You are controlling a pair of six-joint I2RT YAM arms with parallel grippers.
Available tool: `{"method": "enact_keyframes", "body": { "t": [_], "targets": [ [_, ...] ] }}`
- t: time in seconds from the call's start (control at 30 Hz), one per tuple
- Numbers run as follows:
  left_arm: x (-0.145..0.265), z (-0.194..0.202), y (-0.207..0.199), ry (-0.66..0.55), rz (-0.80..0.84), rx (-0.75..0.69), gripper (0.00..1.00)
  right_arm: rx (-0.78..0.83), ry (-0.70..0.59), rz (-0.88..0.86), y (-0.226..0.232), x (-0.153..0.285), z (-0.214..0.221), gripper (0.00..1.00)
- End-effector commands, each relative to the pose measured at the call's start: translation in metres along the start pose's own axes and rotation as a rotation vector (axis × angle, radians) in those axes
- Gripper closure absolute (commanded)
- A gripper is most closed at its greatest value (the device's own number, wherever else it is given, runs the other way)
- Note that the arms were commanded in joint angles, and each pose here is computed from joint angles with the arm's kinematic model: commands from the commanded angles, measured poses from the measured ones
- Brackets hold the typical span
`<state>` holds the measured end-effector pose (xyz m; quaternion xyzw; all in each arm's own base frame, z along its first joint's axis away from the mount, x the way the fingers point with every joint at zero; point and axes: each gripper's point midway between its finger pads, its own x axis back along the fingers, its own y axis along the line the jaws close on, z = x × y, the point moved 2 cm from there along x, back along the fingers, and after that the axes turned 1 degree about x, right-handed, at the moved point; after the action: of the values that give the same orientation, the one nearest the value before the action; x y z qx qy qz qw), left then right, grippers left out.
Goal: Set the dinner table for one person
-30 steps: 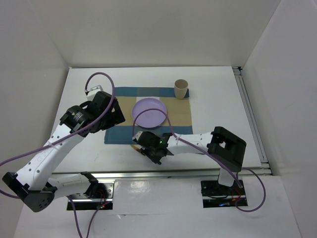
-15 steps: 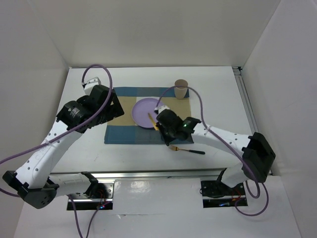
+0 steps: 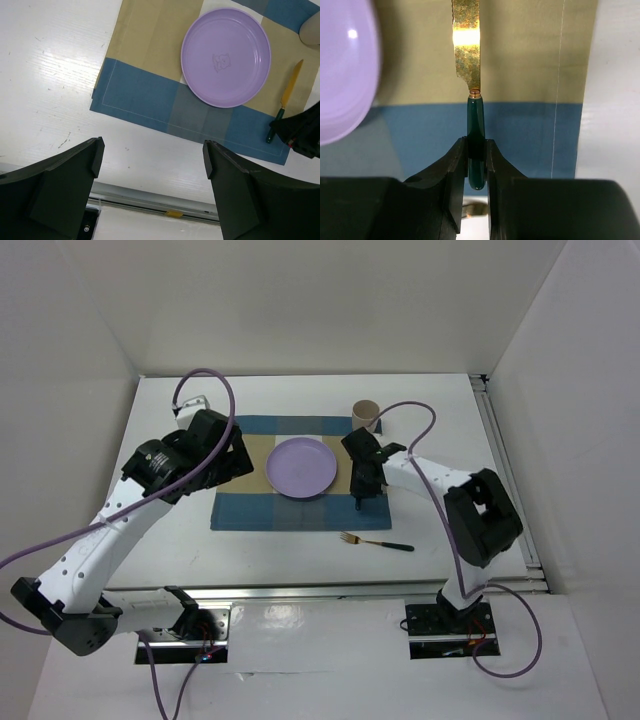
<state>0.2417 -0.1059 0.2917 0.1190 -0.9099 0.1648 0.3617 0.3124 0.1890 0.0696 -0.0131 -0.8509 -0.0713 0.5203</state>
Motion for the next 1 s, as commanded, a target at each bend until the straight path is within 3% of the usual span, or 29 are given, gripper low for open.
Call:
{"method": "enact_keyframes", "body": {
  "t": [0.0, 0.03, 0.17, 0.2, 0.27, 0.4, 0.53, 0.7, 0.97],
  "targets": [
    [-0.001, -0.005, -0.001, -0.019, 0.006, -0.003, 0.00, -0.034, -0.035, 0.058, -0.005, -0.012, -0.021, 1.00],
    [-0.001, -0.005, -0.001, -0.019, 0.006, -0.003, 0.00, -0.027, -0.043, 0.052, -0.003, -0.010, -0.024, 0.99],
    [-0.003, -0.002, -0.003, -0.010, 0.012, -0.004, 0.00, -0.002, -0.068, 0.046, -0.003, -0.005, -0.030, 0.36],
    [-0.003, -0.001, -0.003, -0.003, 0.018, -0.013, 0.00, 0.010, -0.083, 0.036, -0.005, 0.003, -0.032, 0.32],
    [-0.003, -0.002, -0.005, -0.009, 0.024, -0.009, 0.00, 0.006, -0.103, 0.028, -0.009, 0.011, -0.035, 0.27],
    [-0.003, -0.002, -0.005, -0.009, 0.024, -0.018, 0.00, -0.001, -0.124, 0.026, -0.038, 0.038, -0.027, 0.27],
    [-0.003, -0.004, -0.006, -0.014, 0.030, -0.026, 0.00, -0.066, -0.024, -0.008, -0.069, 0.039, 0.017, 0.25],
    [-0.004, -0.005, -0.013, -0.006, 0.051, -0.031, 0.00, -0.174, 0.037, -0.081, -0.077, 0.035, 0.047, 0.23],
    [-0.004, -0.004, -0.014, 0.000, 0.057, -0.031, 0.00, -0.131, 0.106, -0.128, -0.072, 0.032, 0.078, 0.08]
  ]
}}
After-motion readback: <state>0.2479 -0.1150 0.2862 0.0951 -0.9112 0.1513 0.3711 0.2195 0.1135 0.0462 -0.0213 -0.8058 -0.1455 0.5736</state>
